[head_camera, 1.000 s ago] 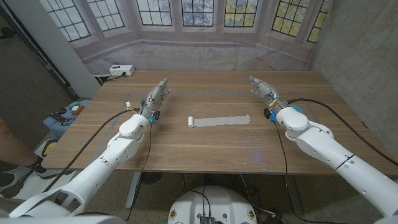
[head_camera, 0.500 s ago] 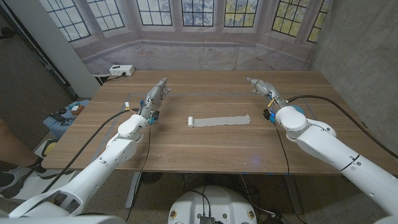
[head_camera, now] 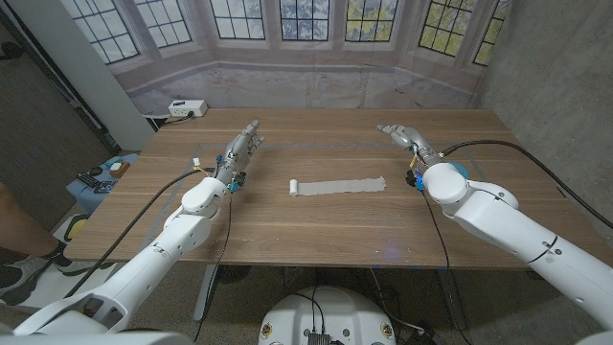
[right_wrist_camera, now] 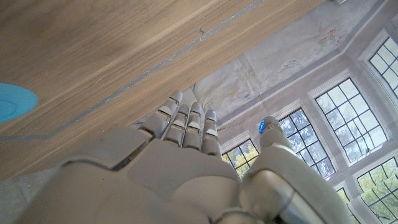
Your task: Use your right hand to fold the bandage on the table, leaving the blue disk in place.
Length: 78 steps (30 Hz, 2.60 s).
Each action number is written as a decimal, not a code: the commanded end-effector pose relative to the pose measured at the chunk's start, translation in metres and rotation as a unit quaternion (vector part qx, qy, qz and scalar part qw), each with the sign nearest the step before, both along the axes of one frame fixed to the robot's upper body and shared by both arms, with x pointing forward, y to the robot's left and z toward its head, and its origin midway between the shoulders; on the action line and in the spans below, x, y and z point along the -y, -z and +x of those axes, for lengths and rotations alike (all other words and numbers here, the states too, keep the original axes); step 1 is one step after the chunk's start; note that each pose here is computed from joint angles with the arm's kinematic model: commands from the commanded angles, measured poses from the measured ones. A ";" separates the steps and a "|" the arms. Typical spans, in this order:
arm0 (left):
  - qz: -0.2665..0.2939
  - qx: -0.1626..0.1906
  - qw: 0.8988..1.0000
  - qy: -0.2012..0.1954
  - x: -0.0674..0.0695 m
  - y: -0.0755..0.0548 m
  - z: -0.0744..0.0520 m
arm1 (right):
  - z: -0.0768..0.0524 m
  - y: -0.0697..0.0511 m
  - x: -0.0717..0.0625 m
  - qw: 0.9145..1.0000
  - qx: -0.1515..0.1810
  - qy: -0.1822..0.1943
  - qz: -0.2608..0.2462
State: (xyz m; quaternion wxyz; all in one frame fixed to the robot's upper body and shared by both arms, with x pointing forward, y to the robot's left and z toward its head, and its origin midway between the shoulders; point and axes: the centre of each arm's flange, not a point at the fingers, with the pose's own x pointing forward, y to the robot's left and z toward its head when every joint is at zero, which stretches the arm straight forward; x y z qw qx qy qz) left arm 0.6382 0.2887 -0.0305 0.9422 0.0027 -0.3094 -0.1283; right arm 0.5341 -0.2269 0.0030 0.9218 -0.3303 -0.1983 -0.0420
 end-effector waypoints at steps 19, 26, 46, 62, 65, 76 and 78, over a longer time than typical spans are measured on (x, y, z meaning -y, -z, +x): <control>0.003 -0.001 1.000 0.006 0.003 0.004 -0.004 | -0.018 0.003 -0.016 0.990 -0.021 0.087 -0.108; 0.003 -0.003 1.000 0.010 0.004 0.006 -0.004 | -0.019 0.003 -0.024 0.983 -0.028 0.111 -0.142; 0.005 -0.003 1.000 0.014 0.007 0.006 -0.004 | -0.020 0.009 -0.039 0.967 -0.044 0.152 -0.198; 0.007 -0.005 1.000 0.016 0.009 0.007 -0.004 | -0.020 0.015 -0.053 0.948 -0.051 0.197 -0.247; 0.007 -0.006 1.000 0.017 0.010 0.008 -0.004 | -0.020 0.017 -0.055 0.946 -0.052 0.200 -0.252; 0.006 -0.008 1.000 0.018 0.011 0.011 -0.006 | -0.016 0.027 -0.063 0.936 -0.049 0.208 -0.279; 0.005 -0.008 1.000 0.018 0.011 0.011 -0.006 | -0.015 0.028 -0.064 0.935 -0.051 0.210 -0.282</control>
